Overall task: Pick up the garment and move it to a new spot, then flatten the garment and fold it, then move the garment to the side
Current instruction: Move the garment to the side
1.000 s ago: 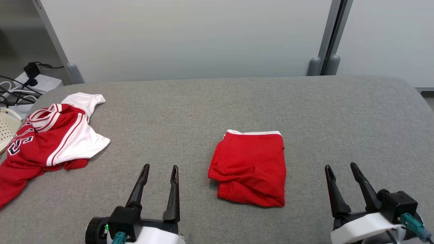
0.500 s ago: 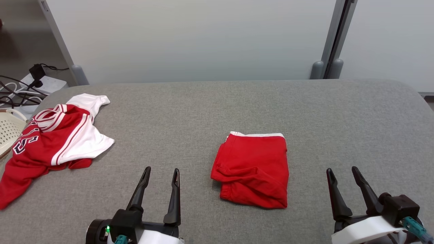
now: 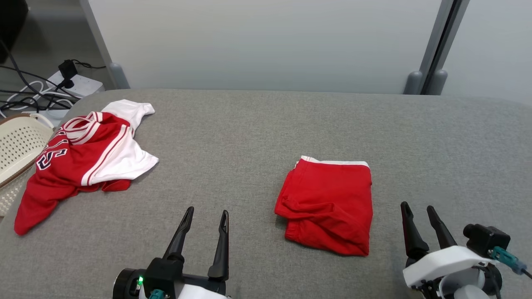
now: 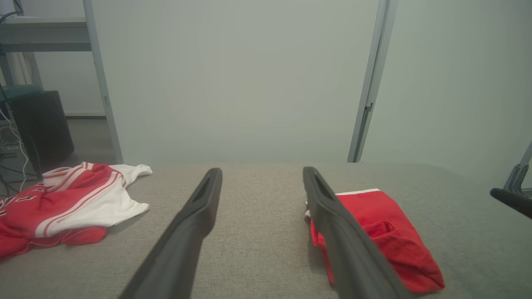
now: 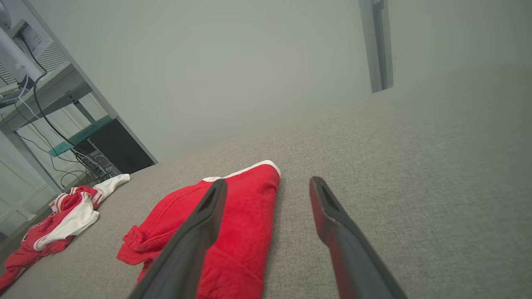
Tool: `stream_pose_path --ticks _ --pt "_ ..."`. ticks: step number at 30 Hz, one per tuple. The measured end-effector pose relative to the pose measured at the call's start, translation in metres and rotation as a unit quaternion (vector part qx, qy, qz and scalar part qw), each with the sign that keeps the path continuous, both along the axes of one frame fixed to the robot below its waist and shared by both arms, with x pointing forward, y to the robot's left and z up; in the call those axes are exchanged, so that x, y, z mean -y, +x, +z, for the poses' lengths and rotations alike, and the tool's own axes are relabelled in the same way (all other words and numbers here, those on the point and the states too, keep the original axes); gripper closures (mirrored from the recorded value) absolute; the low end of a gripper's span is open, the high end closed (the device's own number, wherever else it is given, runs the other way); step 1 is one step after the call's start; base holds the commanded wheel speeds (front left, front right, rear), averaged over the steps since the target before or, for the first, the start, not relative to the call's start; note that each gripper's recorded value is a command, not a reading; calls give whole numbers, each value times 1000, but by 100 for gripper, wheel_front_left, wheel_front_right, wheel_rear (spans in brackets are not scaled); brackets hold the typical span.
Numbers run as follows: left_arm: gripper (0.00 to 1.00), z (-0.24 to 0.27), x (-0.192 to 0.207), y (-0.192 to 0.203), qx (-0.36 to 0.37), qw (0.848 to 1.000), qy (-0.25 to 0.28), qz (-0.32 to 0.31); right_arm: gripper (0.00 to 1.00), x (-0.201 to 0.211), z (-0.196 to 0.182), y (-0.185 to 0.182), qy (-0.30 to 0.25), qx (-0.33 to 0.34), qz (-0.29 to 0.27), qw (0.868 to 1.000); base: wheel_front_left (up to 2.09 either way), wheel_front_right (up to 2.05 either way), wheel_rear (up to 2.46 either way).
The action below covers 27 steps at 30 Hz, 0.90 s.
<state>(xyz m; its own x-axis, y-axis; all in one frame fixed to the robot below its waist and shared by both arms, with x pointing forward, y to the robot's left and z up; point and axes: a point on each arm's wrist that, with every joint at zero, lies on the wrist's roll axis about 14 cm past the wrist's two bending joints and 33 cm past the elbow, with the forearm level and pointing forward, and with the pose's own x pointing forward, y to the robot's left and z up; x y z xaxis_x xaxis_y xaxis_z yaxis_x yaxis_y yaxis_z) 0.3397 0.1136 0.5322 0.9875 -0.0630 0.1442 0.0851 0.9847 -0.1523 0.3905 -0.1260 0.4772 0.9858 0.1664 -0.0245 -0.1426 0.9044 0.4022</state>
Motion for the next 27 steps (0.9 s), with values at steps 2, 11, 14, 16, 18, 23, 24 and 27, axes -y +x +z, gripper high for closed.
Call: stream_pose_path --ticks 2,11,14,16,18,23,24,27 --pt "0 -2 -1 -1 -4 1000 0 2 0 -6 -4 10 24 -16 6 1000 0 0 0" --pt "0 -7 -5 -3 -12 1000 -1 8 0 -29 -29 40 106 -100 27 989 0 0 0" --pt "0 -8 -7 -3 -14 1000 -1 11 0 -30 -39 48 100 -127 37 986 0 0 0" --pt "0 -9 -7 -3 -16 1000 -4 9 0 -31 -48 52 87 -145 45 985 0 0 0" --pt "0 -10 -9 -2 -19 1000 -4 12 0 -34 -57 54 86 -167 52 981 0 0 0" --pt "0 -14 -15 2 -26 999 -2 21 0 -51 -74 58 95 -208 72 971 0 0 0" --pt "0 -14 -16 4 -26 999 -2 23 0 -52 -78 59 94 -216 74 969 0 0 0" --pt "0 -14 -21 7 -28 999 -3 30 0 -55 -92 60 87 -244 78 963 0 0 0"
